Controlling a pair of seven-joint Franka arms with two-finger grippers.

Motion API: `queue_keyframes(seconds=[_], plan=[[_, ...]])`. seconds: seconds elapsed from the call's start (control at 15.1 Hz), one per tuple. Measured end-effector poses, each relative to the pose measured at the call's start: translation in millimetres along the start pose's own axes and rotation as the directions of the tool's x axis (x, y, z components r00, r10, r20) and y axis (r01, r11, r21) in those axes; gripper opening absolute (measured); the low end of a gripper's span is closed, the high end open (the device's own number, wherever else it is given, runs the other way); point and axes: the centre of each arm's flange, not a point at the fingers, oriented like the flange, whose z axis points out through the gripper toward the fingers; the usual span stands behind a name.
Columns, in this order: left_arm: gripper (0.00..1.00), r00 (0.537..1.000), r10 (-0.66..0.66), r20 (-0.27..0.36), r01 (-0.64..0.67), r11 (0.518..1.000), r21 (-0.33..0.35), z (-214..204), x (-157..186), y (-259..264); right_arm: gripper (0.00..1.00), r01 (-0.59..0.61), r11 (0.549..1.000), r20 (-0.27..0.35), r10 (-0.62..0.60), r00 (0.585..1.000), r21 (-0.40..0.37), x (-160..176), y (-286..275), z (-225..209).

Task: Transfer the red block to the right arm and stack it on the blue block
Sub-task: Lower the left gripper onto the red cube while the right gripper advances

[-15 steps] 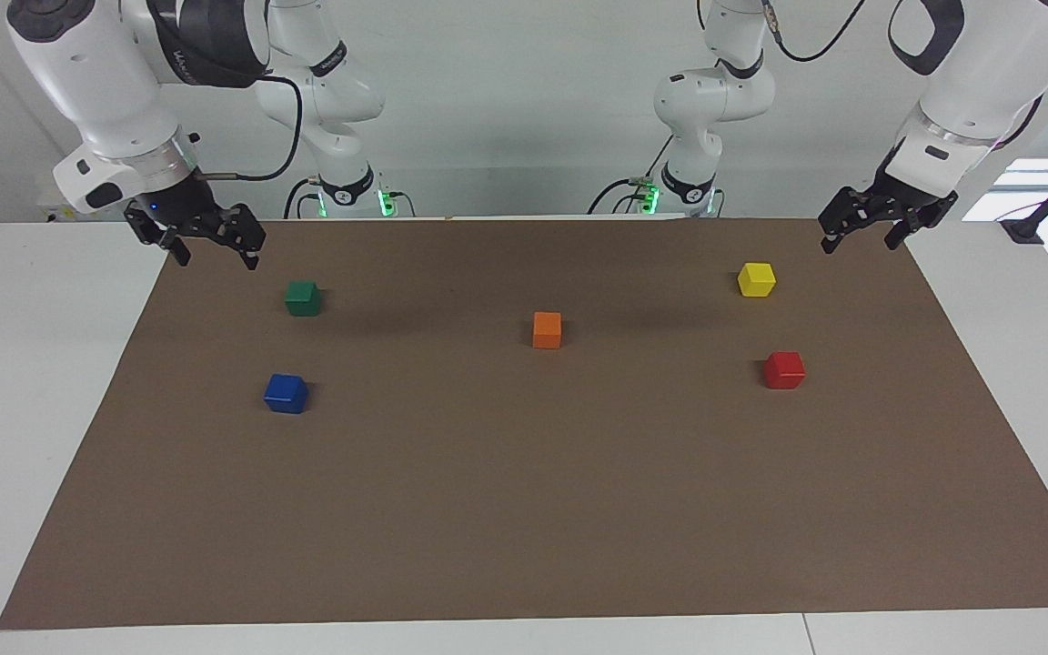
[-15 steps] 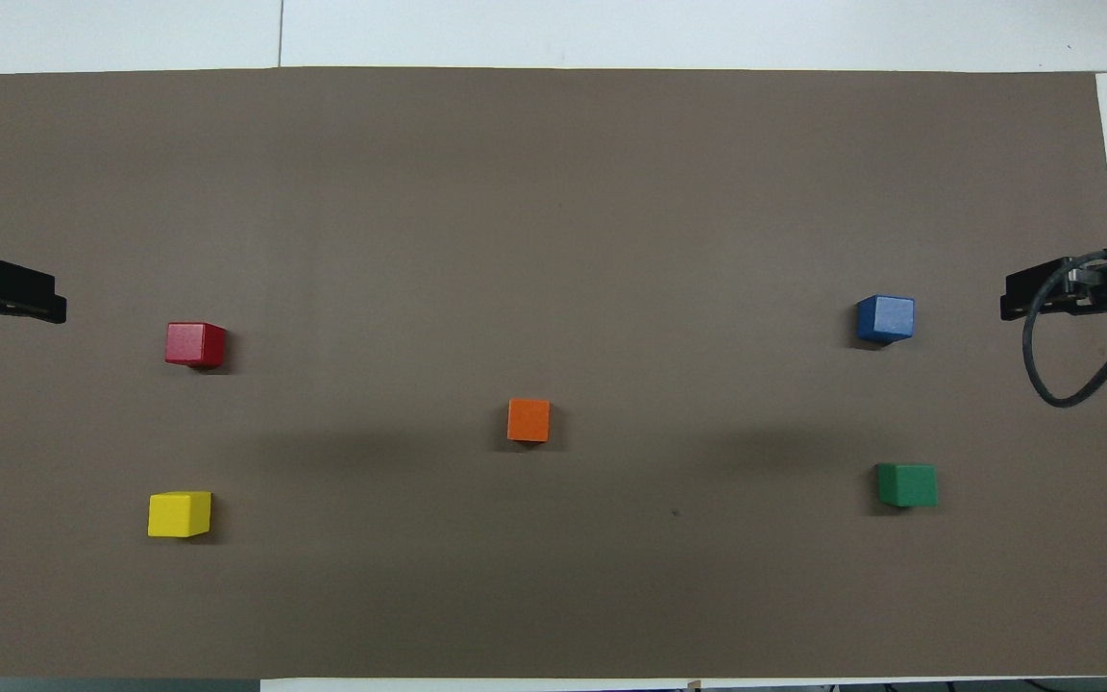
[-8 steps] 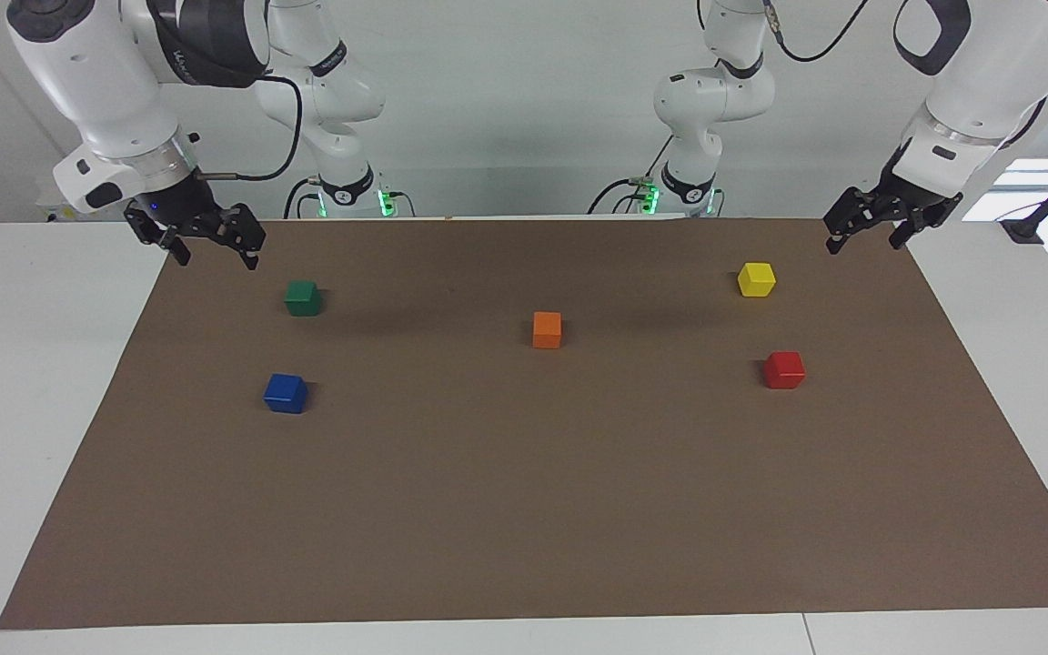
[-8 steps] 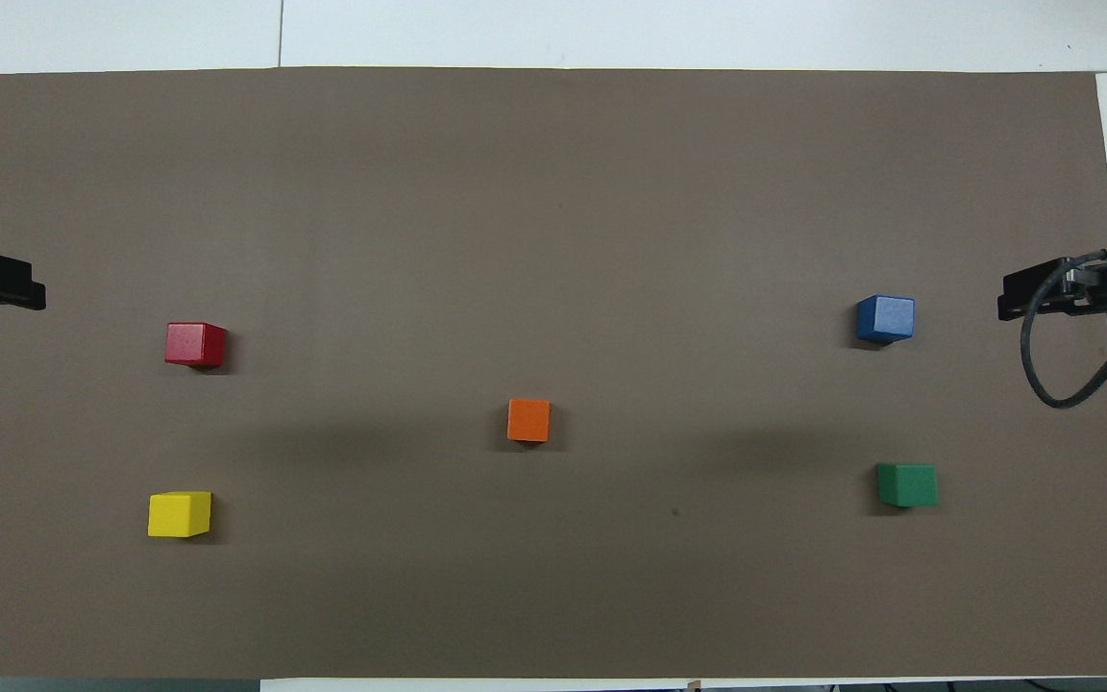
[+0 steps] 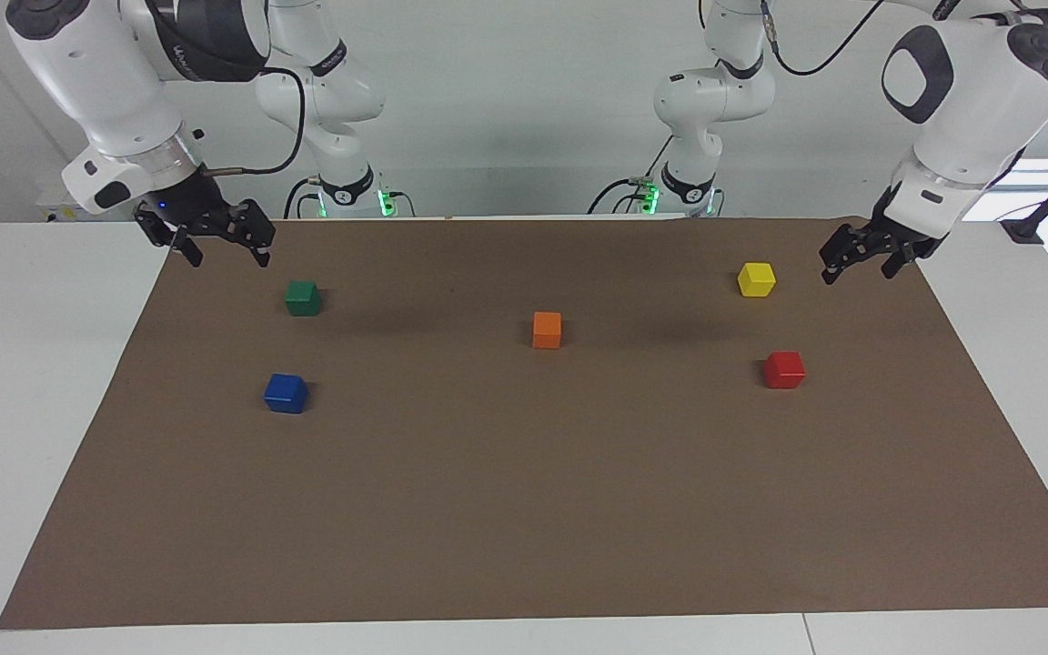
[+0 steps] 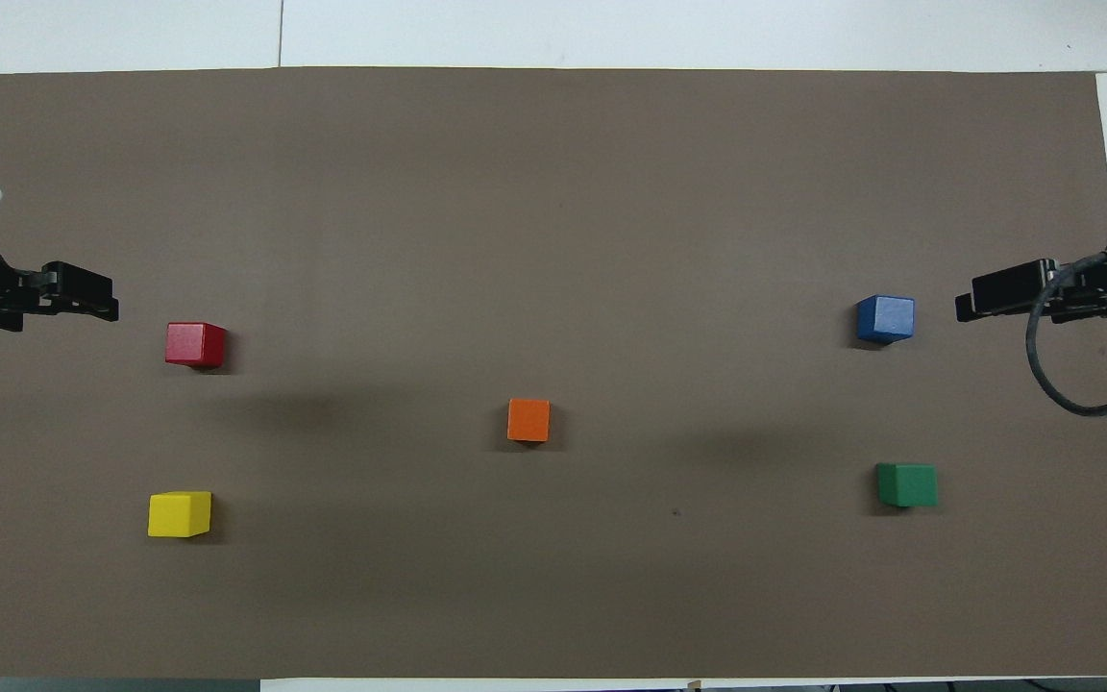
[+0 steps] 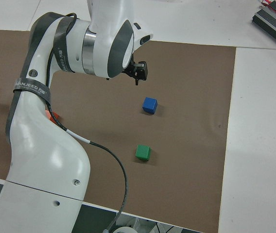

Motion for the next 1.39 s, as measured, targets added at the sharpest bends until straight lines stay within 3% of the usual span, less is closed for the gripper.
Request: queue_keyframes(seconds=[0.2,0.4,0.6,0.8,0.93,1.2,1.39], plan=[[1.00,1.000,0.001,-0.007,-0.001,1.000,-0.002,43,13,0,1.00,0.074,0.970,-0.042,-0.066,0.997,0.230,3,-19,-2],[1.00,1.000,0.001,-0.017,-0.001,1.000,-0.003,79,15,0,1.00,0.085,0.868,-0.066,-0.061,0.996,0.490,5,-31,14],[1.00,1.000,0.006,-0.009,-0.006,1.000,-0.004,113,17,-1,1.00,0.107,0.689,-0.098,-0.052,0.994,0.717,10,-40,54],[1.00,0.999,0.023,-0.023,-0.023,1.000,-0.004,141,14,-1,1.00,0.103,0.499,-0.108,-0.019,0.994,0.860,15,-48,92],[1.00,0.999,0.040,-0.019,-0.040,0.999,-0.004,152,13,-2,1.00,0.066,0.335,-0.067,-0.010,0.998,0.940,12,-65,111],[1.00,0.998,0.057,-0.035,-0.058,0.998,-0.003,165,19,-2,1.00,-0.041,0.066,0.045,-0.057,0.997,0.997,4,-100,156],[1.00,0.997,0.074,-0.023,-0.074,0.997,-0.005,182,22,-2,1.00,-0.044,-0.091,0.034,-0.106,0.994,0.995,10,-102,216]])
